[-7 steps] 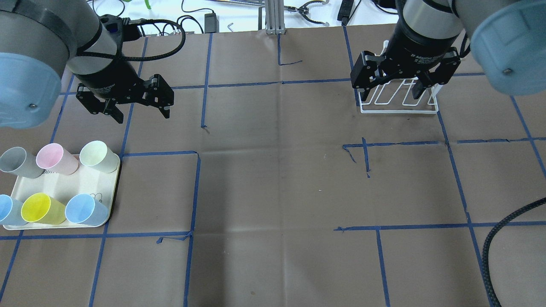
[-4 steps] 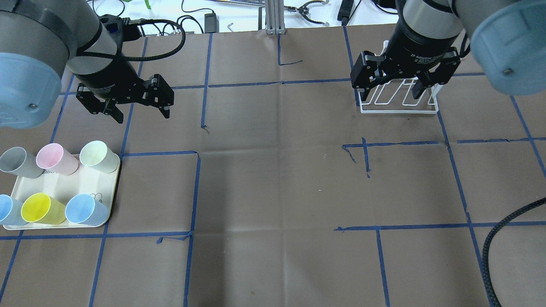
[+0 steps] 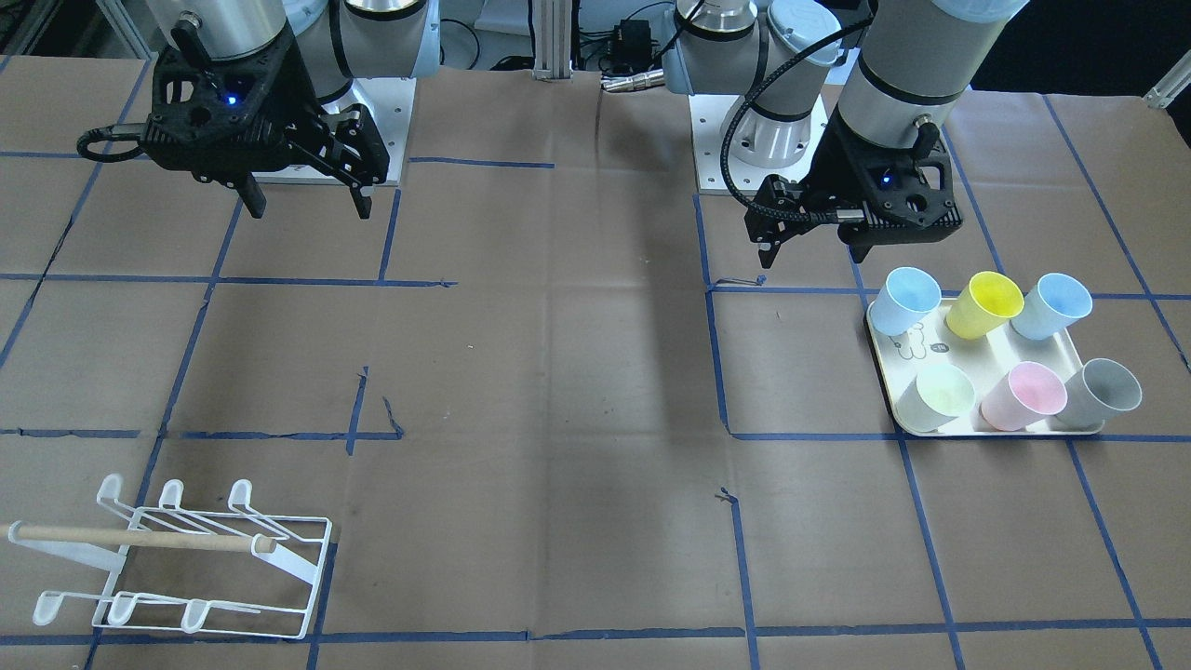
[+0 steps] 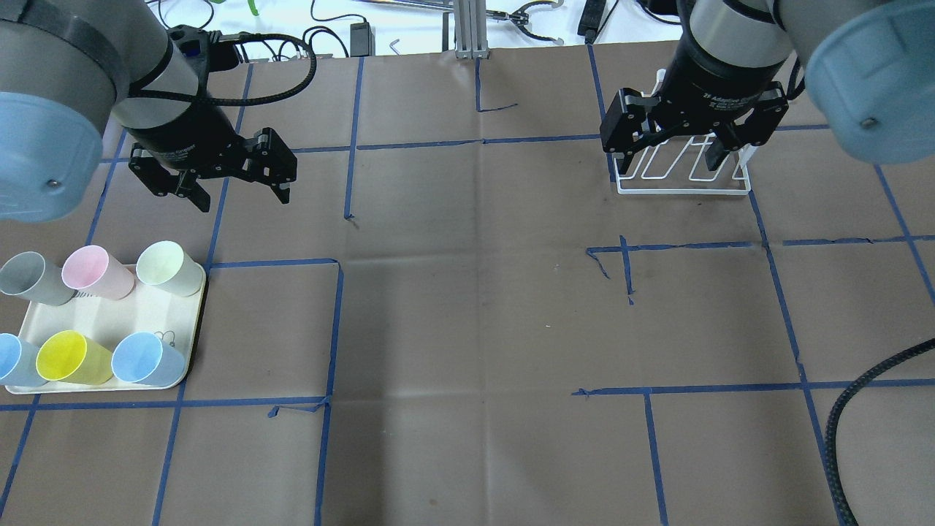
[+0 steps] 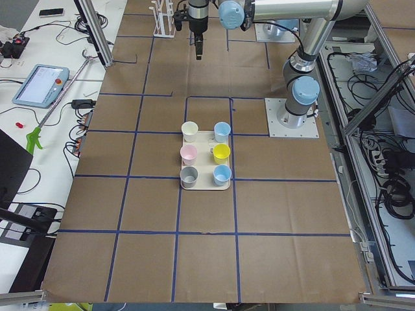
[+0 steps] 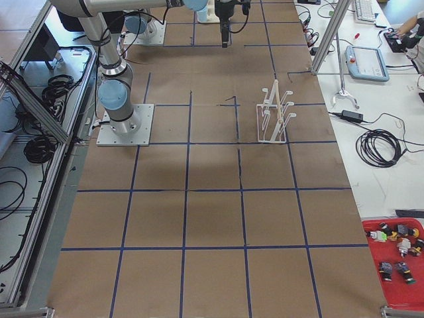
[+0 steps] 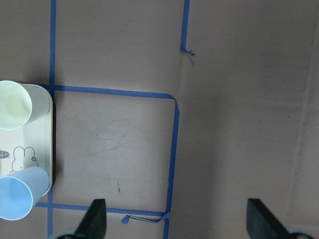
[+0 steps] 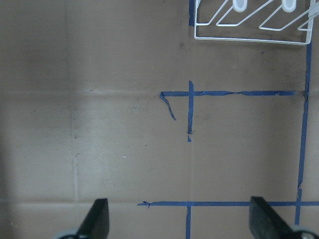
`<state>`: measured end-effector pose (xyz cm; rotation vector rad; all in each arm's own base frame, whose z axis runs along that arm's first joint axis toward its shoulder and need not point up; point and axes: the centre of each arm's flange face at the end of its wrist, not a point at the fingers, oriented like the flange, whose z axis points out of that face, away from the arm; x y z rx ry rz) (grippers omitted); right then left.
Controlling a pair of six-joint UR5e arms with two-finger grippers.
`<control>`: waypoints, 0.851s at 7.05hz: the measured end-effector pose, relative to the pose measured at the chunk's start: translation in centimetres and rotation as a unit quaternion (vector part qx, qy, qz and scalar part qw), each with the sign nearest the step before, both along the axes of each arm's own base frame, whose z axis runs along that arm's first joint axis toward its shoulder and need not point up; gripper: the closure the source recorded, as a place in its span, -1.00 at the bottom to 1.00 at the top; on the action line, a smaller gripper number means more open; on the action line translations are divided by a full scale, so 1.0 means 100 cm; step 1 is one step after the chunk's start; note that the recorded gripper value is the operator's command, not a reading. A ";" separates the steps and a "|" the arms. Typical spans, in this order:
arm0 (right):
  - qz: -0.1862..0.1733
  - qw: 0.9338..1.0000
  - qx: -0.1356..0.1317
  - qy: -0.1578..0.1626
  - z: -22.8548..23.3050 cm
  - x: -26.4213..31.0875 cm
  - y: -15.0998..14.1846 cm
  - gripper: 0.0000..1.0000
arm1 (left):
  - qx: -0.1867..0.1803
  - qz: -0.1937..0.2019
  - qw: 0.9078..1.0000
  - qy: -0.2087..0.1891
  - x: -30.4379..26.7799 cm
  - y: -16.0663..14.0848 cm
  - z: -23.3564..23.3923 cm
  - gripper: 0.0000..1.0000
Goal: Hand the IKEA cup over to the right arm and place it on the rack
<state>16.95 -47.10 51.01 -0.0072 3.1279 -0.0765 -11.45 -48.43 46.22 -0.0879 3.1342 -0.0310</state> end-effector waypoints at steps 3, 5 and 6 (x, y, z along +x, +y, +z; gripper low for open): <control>0.000 1.000 0.002 0.000 -0.003 0.000 0.001 -1.00 | 0.000 -0.029 1.000 -0.004 0.055 -0.007 -0.003 -0.99; -0.001 1.000 0.005 0.000 -0.006 0.000 0.002 -1.00 | -0.001 -0.007 1.000 -0.004 0.125 -0.006 0.000 -0.99; -0.001 1.000 0.004 0.000 -0.006 0.000 0.002 -1.00 | -0.003 -0.007 1.000 -0.005 0.151 -0.003 0.002 -0.99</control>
